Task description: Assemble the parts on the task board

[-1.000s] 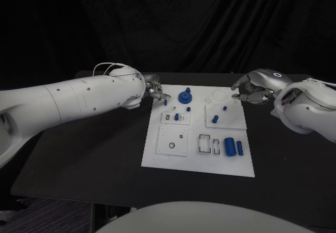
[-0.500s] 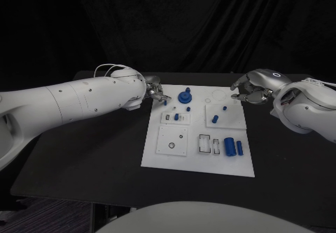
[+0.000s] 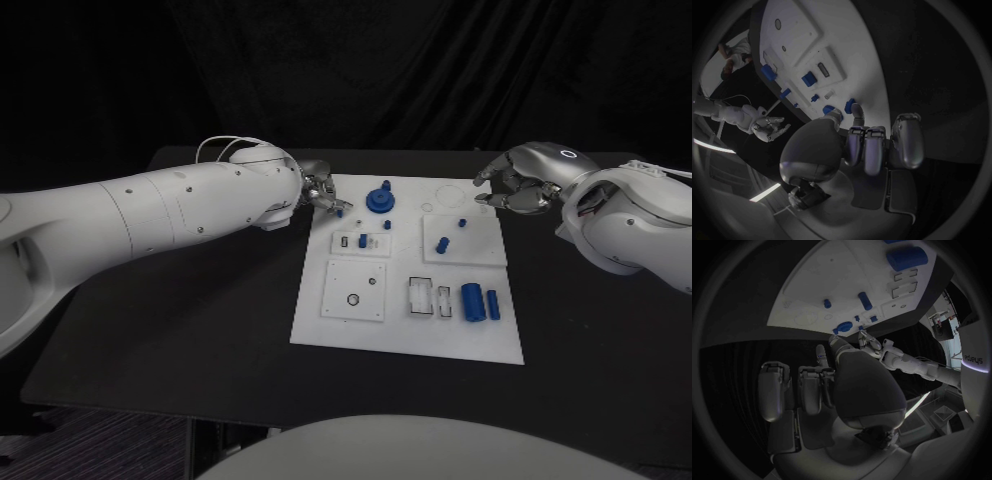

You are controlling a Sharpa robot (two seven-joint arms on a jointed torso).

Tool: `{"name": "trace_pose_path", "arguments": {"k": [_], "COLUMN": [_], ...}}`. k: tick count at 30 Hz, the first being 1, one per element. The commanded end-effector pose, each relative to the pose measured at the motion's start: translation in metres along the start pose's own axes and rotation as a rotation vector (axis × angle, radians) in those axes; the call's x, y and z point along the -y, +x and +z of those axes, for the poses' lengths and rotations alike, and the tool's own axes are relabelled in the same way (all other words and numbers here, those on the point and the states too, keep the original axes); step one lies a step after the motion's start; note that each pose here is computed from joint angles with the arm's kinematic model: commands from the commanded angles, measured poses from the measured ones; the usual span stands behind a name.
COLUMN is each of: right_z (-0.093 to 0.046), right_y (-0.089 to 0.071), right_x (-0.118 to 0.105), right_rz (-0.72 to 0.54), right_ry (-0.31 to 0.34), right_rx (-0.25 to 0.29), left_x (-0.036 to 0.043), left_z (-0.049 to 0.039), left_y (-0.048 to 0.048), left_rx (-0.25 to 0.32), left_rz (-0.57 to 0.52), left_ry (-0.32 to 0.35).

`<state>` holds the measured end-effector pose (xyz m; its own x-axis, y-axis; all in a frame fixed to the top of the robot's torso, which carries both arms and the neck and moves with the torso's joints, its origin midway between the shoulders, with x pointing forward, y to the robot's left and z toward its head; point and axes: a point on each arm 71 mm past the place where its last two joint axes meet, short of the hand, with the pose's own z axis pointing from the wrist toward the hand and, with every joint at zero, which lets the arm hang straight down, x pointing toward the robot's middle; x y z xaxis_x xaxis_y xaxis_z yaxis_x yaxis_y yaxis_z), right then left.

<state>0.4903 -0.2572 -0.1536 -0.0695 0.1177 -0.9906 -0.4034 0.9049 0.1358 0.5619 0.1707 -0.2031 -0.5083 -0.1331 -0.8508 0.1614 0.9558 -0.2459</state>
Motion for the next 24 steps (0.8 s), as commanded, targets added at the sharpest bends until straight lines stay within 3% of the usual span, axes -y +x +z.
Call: {"name": "trace_pose_path", "arguments": {"k": [1,24], "right_z": [-0.0004,-0.0002], "right_y": [0.0013,0.0024], "right_x": [0.0014,0.0023], "right_rz": [-0.002,-0.003], "right_ry": [0.016,0.024], "right_rx": [-0.007,-0.022], "left_x": [0.0022,0.0034], "left_z": [0.0010,0.0025], "left_y": [0.0020,0.0064], "left_rx": [-0.007,-0.010], "left_rz": [0.002,-0.001], "left_ry": [0.017,0.034]}}
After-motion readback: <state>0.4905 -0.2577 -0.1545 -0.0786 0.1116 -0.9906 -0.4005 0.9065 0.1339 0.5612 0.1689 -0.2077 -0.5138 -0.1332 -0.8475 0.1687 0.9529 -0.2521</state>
